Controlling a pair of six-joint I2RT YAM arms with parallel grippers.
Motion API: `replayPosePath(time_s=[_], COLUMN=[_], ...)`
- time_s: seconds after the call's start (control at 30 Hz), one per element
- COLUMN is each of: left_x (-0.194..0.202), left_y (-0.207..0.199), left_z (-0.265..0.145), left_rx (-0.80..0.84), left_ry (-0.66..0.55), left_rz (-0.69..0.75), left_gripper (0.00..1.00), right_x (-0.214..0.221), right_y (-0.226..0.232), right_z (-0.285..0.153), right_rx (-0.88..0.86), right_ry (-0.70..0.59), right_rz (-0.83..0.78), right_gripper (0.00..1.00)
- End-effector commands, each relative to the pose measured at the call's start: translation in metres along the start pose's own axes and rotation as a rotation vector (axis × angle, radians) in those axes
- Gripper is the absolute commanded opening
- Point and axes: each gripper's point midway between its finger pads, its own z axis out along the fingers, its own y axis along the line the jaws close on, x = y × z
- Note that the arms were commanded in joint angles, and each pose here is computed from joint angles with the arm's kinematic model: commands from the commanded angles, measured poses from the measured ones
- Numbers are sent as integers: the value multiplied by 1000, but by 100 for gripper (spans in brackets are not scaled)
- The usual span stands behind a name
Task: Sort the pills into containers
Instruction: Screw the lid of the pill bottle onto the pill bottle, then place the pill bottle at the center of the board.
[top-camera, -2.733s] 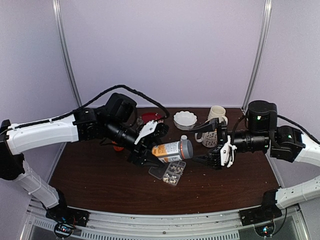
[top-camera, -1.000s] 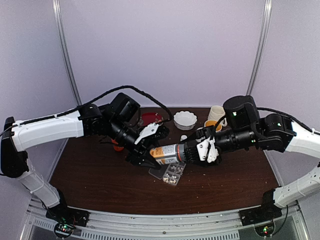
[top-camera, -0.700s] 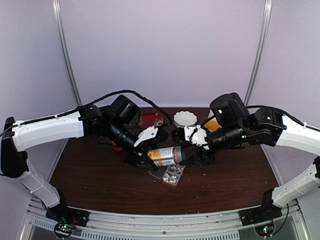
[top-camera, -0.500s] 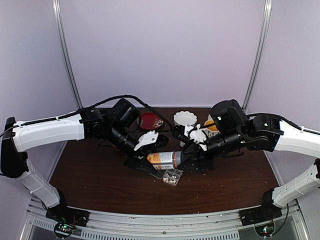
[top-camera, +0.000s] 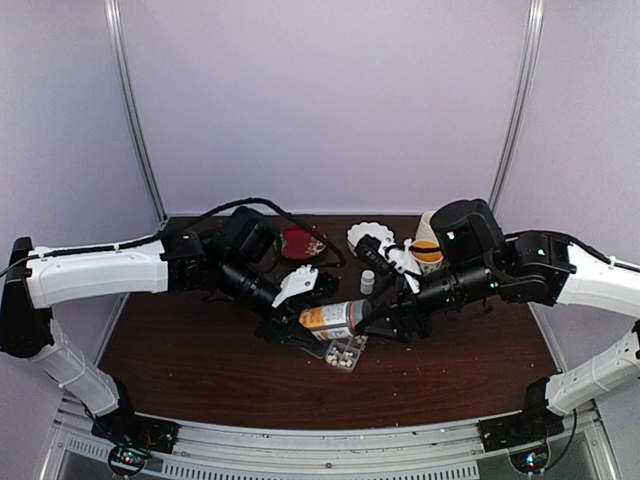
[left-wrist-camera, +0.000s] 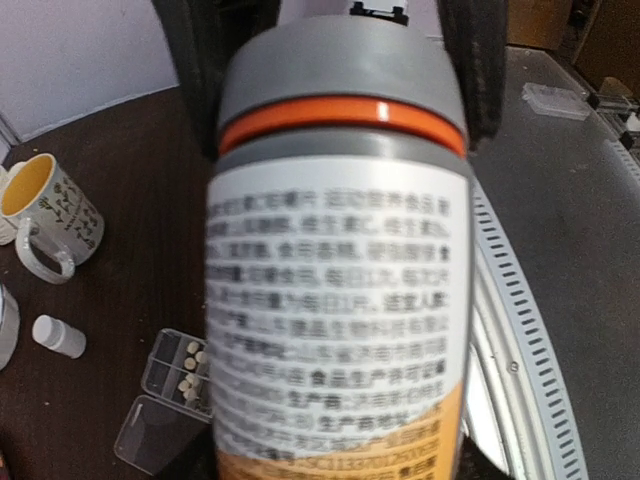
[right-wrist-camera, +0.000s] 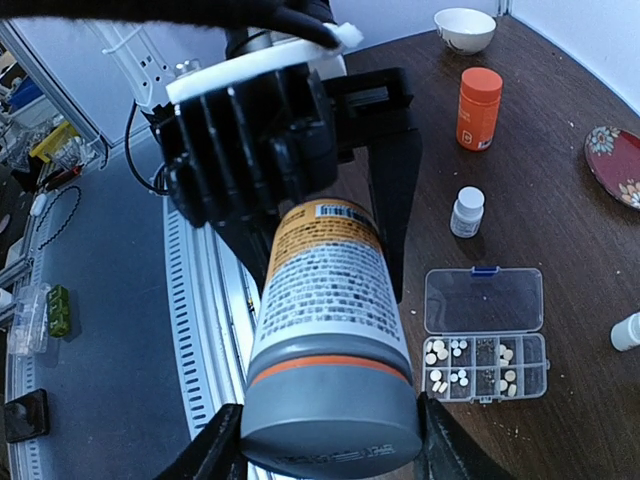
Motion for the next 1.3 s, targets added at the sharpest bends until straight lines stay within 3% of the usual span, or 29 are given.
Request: replayPosePath(time_s=[0.0, 0.03, 0.07, 0.47, 0.7, 0.9, 1.03, 1.17, 1.27], left_x=[-66, -67, -67, -23, -4, 18, 36, 43, 46], left_y=[42, 42, 43, 52, 71, 89, 102, 105, 107], left_z=[-29, -32, -35, -71, -87, -94, -104, -100, -96], left_rx=[-272, -286, -303, -524, -673, -779, -876, -868, -866], left_ry=[-246, -258, -264, -149, -144, -120, -117, -140, -148], left_rz=[153, 153, 149, 53, -105, -286, -456, -495, -515], left_gripper=[80, 94, 97, 98, 98, 98, 98, 97, 97], right_x=[12, 17, 22, 94, 121, 135, 144, 146, 150], right_y=[-3, -5, -8, -88, -142, -169, -183, -192, -196], right_z=[-7, -9, -11, -63, -74, -57, -46, -35, -31], right_rx=[25, 32, 39, 332, 539, 534, 523, 502, 495], right_ry=[69, 91, 114, 544, 772, 932, 996, 983, 983], right_rz=[44, 40, 36, 227, 278, 275, 296, 310, 316], right_gripper=[8, 8, 8, 6, 6, 7, 15, 23, 37])
